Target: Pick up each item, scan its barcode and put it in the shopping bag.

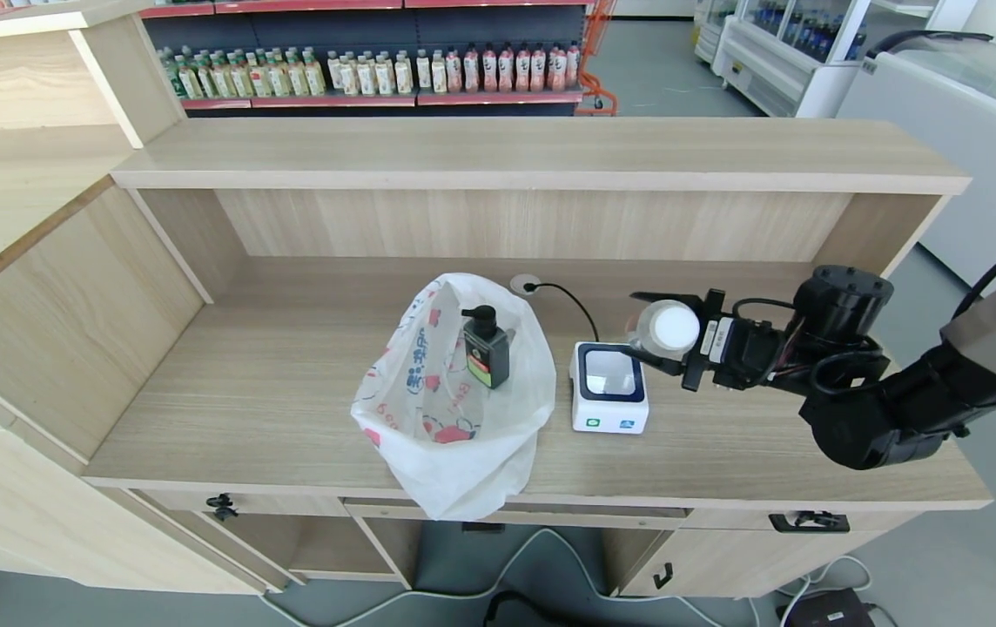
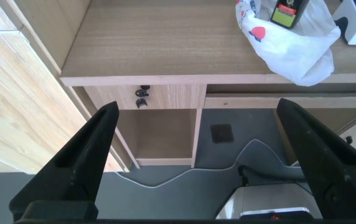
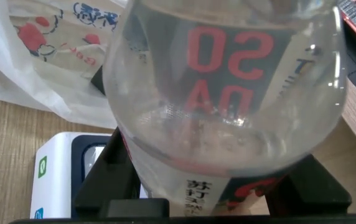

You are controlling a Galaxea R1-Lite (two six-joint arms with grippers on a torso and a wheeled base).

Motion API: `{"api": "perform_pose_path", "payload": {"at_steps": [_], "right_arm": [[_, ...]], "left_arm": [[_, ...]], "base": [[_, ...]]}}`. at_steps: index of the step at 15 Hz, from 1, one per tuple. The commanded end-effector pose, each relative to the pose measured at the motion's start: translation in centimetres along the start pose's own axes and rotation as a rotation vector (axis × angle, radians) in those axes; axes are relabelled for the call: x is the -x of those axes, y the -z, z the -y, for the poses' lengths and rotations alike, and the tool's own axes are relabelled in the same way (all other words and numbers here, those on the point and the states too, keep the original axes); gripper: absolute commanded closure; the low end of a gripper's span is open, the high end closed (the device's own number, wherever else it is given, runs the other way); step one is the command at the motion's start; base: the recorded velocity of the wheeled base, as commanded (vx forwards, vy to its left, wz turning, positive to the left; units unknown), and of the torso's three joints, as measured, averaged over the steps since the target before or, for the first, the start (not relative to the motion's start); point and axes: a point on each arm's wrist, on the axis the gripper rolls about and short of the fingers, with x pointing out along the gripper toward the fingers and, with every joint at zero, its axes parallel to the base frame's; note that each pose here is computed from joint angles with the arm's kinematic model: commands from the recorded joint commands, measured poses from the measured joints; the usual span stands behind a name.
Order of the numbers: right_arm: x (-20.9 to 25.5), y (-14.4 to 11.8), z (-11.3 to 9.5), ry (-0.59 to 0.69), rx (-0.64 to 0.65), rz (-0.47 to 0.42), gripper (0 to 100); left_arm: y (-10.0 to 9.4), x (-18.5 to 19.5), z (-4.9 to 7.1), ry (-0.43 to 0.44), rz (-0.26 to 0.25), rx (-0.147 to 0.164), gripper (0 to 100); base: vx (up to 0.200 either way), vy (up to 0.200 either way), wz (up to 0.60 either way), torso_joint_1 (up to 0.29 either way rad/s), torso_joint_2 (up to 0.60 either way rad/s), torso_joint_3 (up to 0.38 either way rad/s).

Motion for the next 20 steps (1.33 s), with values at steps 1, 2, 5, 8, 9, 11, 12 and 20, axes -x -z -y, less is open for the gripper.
{"api": "perform_pose_path", "payload": {"at_steps": [1, 2, 5, 8, 9, 11, 12, 20], "right_arm": [[-0.3, 0.4, -0.2, -0.003, -0.002, 0.003, 100], [-0.4, 0.5, -0.3, -0.004, -0.003, 0.003, 100], [-0.8, 0.7, -0.4, -0.007, -0.002, 0.010, 100], [-1.5, 0.7, -0.7, -0.016, -0.002, 0.028, 100], [-1.5, 0.7, -0.8, -0.017, -0.005, 0.028, 100], [-1.6, 0.9, -1.0, -0.021, -0.011, 0.026, 100], [-1.7, 1.0, -1.0, -0.020, -0.013, 0.027, 100], [-3.1, 2.0, -1.6, -0.025, -0.029, 0.044, 100]], "left_arm": [[0.0, 0.0, 0.0, 0.001, 0.001, 0.000, 0], [0.0, 0.0, 0.0, -0.001, 0.000, 0.000, 0], [0.0, 0.0, 0.0, 0.001, 0.001, 0.000, 0], [0.0, 0.0, 0.0, 0.001, 0.001, 0.000, 0], [0.0, 0.0, 0.0, 0.001, -0.001, 0.000, 0], [0.0, 0.0, 0.0, 0.001, 0.001, 0.000, 0], [0.0, 0.0, 0.0, -0.001, 0.000, 0.000, 0], [0.0, 0.0, 0.0, -0.001, 0.000, 0.000, 0]], "base": [[0.000, 0.000, 0.00, 0.000, 0.00, 0.000], [0.000, 0.000, 0.00, 0.000, 0.00, 0.000], [0.000, 0.000, 0.00, 0.000, 0.00, 0.000], [0.000, 0.000, 0.00, 0.000, 0.00, 0.000], [0.000, 0.000, 0.00, 0.000, 0.00, 0.000], [0.000, 0.000, 0.00, 0.000, 0.00, 0.000], [0.000, 0.000, 0.00, 0.000, 0.00, 0.000], [0.000, 0.000, 0.00, 0.000, 0.00, 0.000]]}}
